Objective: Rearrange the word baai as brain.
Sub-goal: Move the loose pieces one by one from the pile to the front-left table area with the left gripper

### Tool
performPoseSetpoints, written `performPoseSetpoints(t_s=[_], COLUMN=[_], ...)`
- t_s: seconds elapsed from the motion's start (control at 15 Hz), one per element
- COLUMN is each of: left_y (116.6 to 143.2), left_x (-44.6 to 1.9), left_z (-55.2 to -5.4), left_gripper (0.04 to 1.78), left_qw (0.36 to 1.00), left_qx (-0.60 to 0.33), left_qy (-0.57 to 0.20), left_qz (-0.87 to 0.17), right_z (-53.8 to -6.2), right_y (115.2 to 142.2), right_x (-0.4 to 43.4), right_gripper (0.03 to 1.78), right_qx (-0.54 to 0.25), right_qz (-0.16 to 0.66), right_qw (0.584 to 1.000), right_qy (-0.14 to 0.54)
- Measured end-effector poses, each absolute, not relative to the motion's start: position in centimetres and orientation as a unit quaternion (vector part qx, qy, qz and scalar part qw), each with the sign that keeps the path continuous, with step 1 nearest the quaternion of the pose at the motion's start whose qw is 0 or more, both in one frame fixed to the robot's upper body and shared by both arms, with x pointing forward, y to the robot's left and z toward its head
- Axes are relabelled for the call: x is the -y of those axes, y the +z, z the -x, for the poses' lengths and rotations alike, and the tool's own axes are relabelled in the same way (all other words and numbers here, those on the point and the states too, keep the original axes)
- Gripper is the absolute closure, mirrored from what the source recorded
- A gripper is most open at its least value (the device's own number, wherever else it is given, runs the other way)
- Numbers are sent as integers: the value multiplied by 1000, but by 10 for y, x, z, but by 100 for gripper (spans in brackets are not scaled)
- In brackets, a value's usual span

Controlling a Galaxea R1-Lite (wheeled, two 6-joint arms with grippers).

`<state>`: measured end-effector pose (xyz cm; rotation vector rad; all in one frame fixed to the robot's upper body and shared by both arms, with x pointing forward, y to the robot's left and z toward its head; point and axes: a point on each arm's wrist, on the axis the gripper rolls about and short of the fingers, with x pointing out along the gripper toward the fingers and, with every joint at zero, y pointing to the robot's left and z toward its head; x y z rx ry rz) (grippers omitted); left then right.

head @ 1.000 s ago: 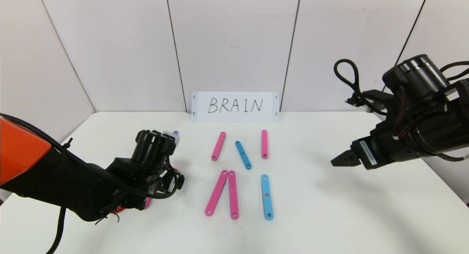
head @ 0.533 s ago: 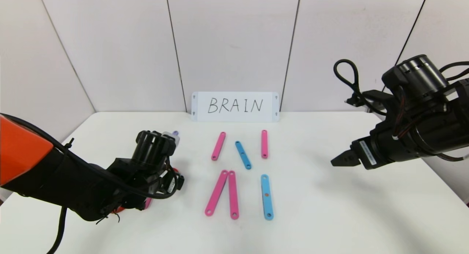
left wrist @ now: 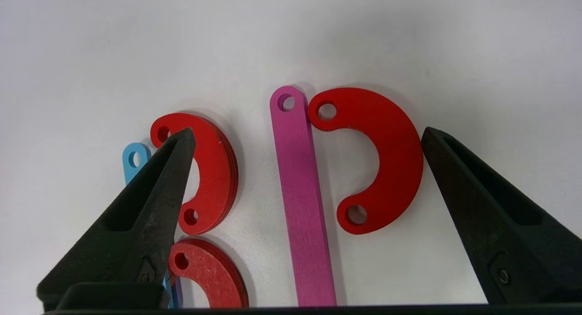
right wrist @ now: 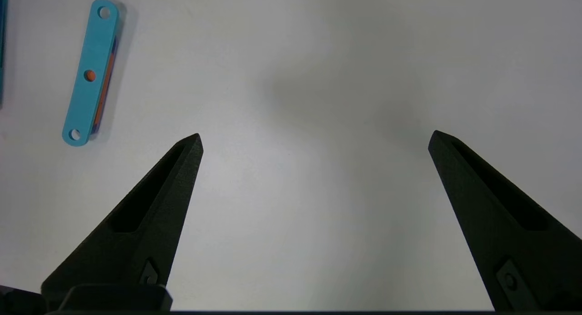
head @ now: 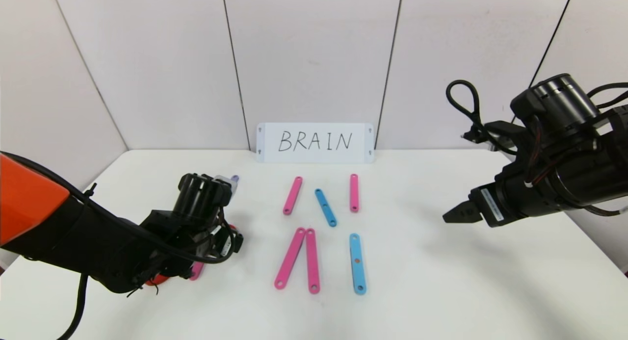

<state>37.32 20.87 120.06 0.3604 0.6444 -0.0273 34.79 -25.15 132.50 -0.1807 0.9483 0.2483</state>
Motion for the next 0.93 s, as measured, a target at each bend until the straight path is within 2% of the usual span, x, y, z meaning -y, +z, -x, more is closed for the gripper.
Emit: performPoseSetpoints(t_s=[0.47,0.93], left_y=[1219,1213], left_x=[-191,-208], left_z=[-399,-436], left_gripper=[9,9], left_qw=[978,979], left_qx=[-173,-172], left_qy=[-26,6], left_qz=[-110,-109], right_z=[-345,-349], right_y=[1321,1319], right_x=[246,246], right_gripper=[7,7], right_qx=[-455,-453], right_qz=[100,99], right_qw=[877,879], right_qy=[116,113])
